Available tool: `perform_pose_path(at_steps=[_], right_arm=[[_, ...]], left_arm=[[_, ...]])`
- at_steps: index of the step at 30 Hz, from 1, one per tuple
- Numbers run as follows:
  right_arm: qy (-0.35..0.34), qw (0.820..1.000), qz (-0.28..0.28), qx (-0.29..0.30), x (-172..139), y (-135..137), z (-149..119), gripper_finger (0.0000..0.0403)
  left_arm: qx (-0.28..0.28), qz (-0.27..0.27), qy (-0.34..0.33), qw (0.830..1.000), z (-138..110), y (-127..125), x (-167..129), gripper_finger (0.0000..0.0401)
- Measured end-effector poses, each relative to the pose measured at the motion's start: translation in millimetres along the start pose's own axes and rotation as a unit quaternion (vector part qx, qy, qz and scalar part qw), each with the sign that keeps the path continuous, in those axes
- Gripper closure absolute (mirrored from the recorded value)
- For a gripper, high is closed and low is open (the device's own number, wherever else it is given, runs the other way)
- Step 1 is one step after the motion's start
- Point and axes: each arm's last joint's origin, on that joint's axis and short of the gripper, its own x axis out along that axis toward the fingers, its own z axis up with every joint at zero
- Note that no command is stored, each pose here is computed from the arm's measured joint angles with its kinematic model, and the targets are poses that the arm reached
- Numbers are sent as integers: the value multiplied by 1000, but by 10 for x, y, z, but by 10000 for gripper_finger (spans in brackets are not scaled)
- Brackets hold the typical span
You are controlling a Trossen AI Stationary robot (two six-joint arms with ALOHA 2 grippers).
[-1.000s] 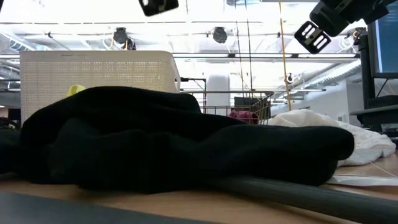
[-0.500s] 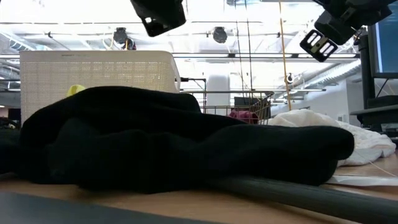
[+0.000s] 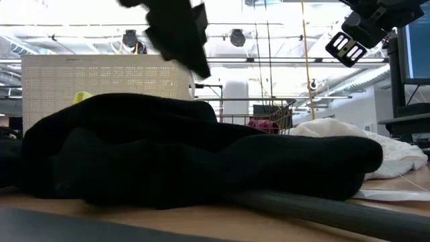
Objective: Pick & Place Cloths
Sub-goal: Put the black underwear into the wire basket
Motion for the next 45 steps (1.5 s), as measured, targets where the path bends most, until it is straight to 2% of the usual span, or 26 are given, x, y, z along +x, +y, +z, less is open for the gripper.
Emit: perform_pose_path(at_steps=[10,13,18,21,23,27,29,35,45], right_arm=[[-5,1000,2,-6,-28,20,0,289],[-7,1000,3,-8,-29,21,4,289],[-6,1000,2,-7,-29,21,1,289],[-6,1000,2,-7,-29,20,1,289],[-6,1000,2,-7,-29,20,1,289],[-6,1000,2,-7,-29,21,2,289],[-6,1000,2,-7,-29,20,1,289],[-8,1000,3,-9,-29,22,7,289],[-11,1000,4,-28,-29,24,13,289]], left_arm=[[-62,55,58,995,-212,11,396,201],[-84,76,62,992,-241,31,433,201],[-101,79,64,990,-240,72,481,205],[-110,80,61,989,-234,78,477,236],[-112,79,61,989,-228,76,450,272],[-119,56,55,990,-148,58,398,372],[-126,42,57,989,-101,61,373,389],[-119,46,71,989,129,41,121,397],[-79,61,50,994,605,-45,-613,400]])
